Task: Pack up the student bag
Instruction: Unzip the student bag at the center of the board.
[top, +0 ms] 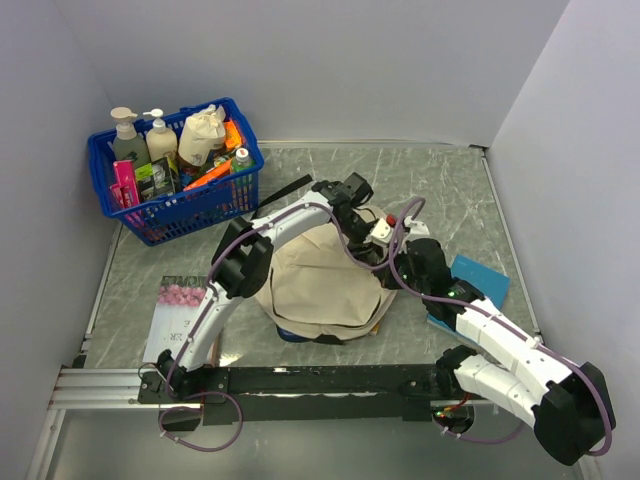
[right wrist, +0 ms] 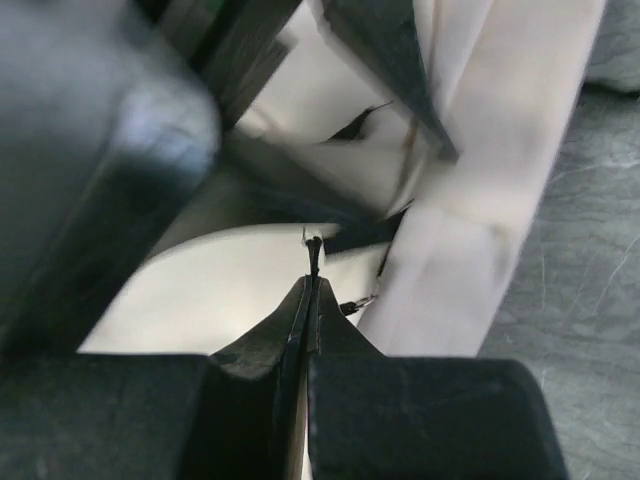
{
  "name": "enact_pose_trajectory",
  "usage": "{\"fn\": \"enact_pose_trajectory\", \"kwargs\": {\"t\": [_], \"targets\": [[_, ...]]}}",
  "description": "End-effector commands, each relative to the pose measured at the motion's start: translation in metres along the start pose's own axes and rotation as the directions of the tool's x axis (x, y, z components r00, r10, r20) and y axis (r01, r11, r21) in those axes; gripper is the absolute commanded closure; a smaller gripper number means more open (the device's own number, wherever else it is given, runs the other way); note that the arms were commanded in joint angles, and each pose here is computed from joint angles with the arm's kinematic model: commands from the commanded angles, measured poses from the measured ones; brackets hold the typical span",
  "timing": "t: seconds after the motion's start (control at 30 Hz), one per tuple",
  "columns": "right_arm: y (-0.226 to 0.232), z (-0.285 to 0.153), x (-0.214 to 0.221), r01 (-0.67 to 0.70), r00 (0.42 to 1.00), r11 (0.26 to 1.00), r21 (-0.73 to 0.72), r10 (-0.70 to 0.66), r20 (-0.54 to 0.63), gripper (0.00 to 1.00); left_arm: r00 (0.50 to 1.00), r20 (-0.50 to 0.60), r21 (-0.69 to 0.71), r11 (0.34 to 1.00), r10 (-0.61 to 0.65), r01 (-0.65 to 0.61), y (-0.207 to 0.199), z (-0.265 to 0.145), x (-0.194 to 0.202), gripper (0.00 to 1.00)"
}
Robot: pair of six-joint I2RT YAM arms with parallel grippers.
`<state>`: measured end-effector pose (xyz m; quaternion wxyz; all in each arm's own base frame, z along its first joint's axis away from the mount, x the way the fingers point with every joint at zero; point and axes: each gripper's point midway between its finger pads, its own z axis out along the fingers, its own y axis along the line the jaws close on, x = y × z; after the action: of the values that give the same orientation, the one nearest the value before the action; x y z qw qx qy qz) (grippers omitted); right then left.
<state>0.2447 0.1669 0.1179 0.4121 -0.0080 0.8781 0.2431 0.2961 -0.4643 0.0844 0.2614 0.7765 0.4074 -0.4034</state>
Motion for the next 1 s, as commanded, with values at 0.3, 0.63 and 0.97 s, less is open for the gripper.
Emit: {"fn": "enact_pose_trajectory", "kwargs": {"t": [0.3,0.63,0.97], "targets": [[-0.008,-0.021,-0.002,-0.061,0.997,0.997,0.040,0.058,0.056,1.00,0.999,0.022,-0.204,0.979,0.025,-0.020,0.050,-0.014,-0.009,0.99],[-0.040,-0.036,0.008,-0.128,0.991,0.970,0.209,0.117,0.063,1.00,0.997,-0.061,-0.299,0.954,-0.039,0.019,0.067,-0.061,0.016,0.99],[-0.041,-0.049,0.012,-0.170,0.985,0.961,0.219,0.160,0.061,1.00,0.989,-0.046,-0.547,0.832,-0.144,0.096,0.119,-0.111,0.015,0.99]]}}
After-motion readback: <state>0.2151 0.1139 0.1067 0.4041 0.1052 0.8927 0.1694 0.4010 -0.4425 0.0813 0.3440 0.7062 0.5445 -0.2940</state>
